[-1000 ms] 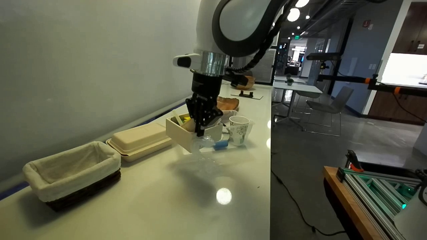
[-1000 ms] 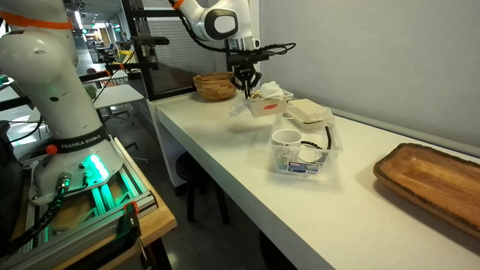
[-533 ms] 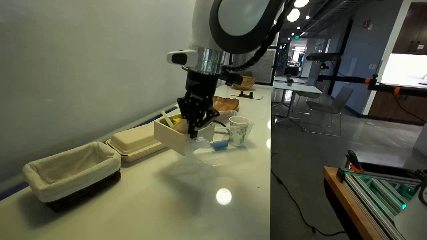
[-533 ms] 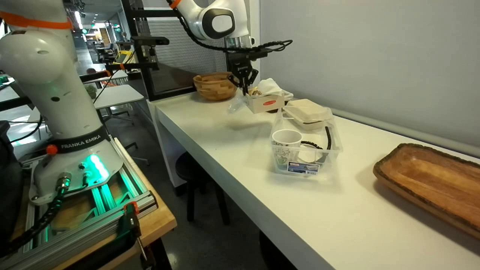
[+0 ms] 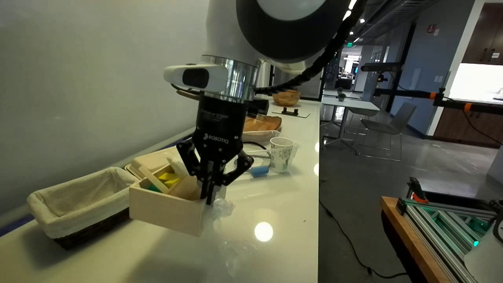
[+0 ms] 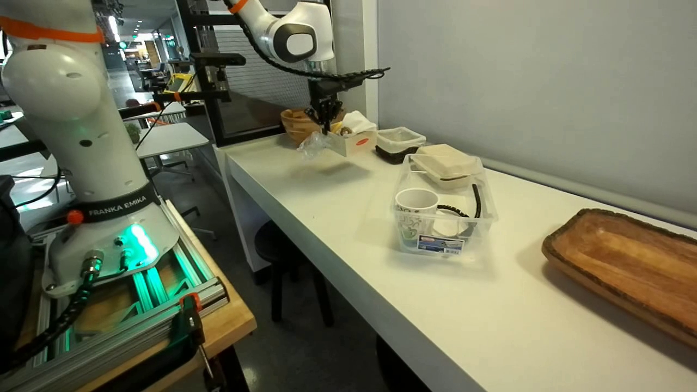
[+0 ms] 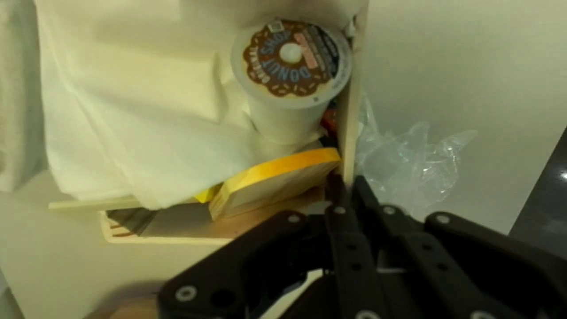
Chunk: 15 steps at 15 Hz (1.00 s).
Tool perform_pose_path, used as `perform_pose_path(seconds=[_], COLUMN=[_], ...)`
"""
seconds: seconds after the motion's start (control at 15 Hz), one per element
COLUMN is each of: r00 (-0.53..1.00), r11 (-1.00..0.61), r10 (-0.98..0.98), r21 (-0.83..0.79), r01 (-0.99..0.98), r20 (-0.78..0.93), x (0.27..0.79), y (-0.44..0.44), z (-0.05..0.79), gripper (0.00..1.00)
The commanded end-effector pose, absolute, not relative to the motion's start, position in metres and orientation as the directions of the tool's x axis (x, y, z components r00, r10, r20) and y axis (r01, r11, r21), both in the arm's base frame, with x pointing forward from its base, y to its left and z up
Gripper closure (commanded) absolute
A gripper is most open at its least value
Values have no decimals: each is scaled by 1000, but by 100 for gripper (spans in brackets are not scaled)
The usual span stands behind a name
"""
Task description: Remove the wooden box from the lunchbox and put it on the table
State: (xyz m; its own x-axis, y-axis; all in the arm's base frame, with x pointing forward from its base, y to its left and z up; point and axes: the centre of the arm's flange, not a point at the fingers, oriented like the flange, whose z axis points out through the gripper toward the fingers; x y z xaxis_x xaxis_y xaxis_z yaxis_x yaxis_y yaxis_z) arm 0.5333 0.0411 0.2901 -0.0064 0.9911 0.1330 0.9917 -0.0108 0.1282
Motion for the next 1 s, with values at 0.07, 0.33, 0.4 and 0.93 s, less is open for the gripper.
perform_pose_path(seconds=[0.07,0.33,0.4,0.93], r00=[-213,-293,-315,-434], r11=[193,271,294,423], r10=[968,948,942,899], r21=[148,171,168,138], r01=[970,947,941,896], r20=[134,123,116,60], x=[521,526,525,537], y=[70,77,78,88], z=[251,219,213,204], gripper=[98,98,98,60])
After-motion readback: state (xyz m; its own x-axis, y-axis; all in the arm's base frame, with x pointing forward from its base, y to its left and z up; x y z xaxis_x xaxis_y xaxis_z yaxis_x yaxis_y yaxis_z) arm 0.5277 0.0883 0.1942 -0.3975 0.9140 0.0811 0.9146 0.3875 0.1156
